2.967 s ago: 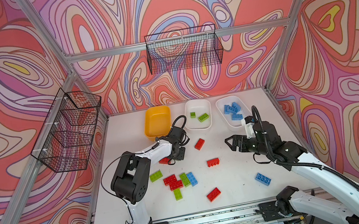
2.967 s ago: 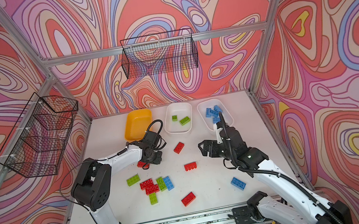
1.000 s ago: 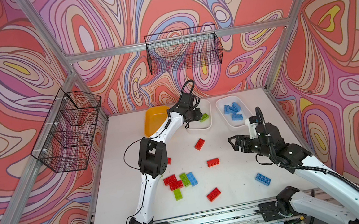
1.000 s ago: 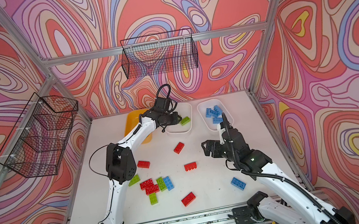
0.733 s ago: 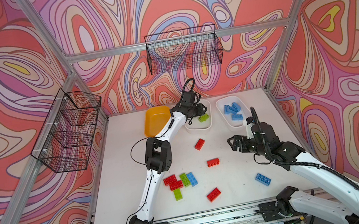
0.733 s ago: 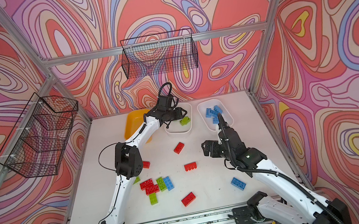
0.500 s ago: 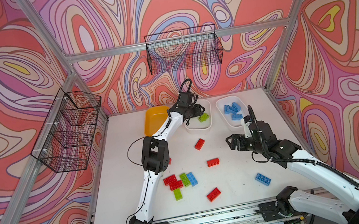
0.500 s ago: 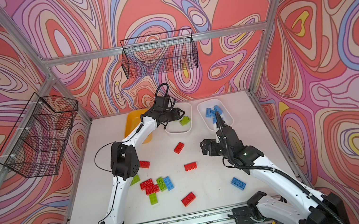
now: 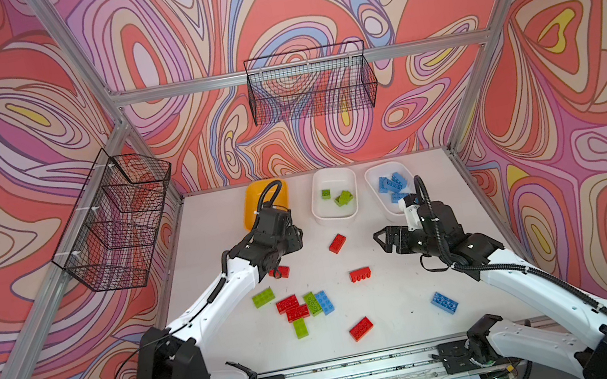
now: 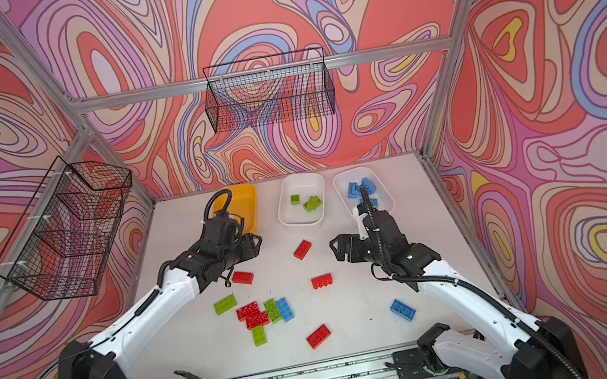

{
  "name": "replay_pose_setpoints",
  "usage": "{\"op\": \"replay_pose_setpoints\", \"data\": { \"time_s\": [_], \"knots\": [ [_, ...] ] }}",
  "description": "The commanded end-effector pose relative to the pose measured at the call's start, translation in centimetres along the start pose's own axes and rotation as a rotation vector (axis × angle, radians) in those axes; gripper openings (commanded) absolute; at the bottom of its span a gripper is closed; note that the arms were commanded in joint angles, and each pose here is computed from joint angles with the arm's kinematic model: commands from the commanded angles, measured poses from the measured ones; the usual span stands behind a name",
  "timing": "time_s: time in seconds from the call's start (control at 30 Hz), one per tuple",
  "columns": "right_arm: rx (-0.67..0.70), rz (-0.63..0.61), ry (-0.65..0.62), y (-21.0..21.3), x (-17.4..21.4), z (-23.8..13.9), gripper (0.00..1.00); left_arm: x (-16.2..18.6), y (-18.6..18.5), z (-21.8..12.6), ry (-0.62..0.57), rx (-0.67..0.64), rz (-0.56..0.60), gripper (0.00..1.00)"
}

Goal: Sort the legos into containers by color
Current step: 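Reach the left gripper down and grasp a lime-green 2x4 brick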

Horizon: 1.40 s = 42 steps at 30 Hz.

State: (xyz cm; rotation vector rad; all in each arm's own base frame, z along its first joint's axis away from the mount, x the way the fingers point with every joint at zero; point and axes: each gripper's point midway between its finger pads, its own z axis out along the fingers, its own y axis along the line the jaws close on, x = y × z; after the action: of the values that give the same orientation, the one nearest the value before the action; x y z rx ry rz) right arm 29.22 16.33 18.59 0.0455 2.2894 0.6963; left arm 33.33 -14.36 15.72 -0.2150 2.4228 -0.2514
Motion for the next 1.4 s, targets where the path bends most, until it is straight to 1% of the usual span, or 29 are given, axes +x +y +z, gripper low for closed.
{"op": "replay_pose_setpoints", "data": {
  "time_s": [0.0,0.13,0.27,0.37,0.5,0.67,0.83,1.03,1.2,1.37],
  "knots": [
    [-0.059,-0.013,-0.024,1.6,-1.0,-0.5,0.98,4.8,5.7,-1.0,0.06,-0.186,-0.074,0.71],
    [-0.074,-0.008,-0.024,1.8,-0.8,-0.6,0.98,7.4,8.7,-2.1,0.048,-0.237,-0.138,0.79],
    [-0.079,-0.004,-0.018,1.7,-0.4,-0.9,0.98,8.6,9.7,-2.1,0.078,-0.281,-0.132,0.8],
    [-0.071,-0.004,-0.024,1.6,-0.3,-1.3,0.98,9.2,10.6,-1.9,0.108,-0.341,-0.114,0.81],
    [-0.065,-0.004,-0.032,1.4,-0.3,-1.7,0.98,9.9,11.3,-1.0,0.126,-0.377,-0.128,0.83],
    [-0.058,-0.011,-0.028,1.2,-0.1,-1.7,0.98,10.5,12.2,0.3,0.159,-0.401,-0.173,0.81],
    [-0.039,-0.02,-0.023,0.7,0.3,-1.3,0.98,11.3,12.9,1.5,0.205,-0.399,-0.214,0.77],
    [-0.025,-0.026,-0.012,0.1,0.8,-0.7,0.98,11.8,13.3,2.6,0.24,-0.399,-0.226,0.74],
    [-0.014,-0.034,-0.006,-0.1,0.9,-0.3,0.98,12.4,13.6,3.3,0.27,-0.405,-0.228,0.68],
    [0.0,-0.039,-0.007,-0.5,1.0,-0.2,0.98,12.6,13.8,3.6,0.28,-0.412,-0.231,0.66]
  ]
}}
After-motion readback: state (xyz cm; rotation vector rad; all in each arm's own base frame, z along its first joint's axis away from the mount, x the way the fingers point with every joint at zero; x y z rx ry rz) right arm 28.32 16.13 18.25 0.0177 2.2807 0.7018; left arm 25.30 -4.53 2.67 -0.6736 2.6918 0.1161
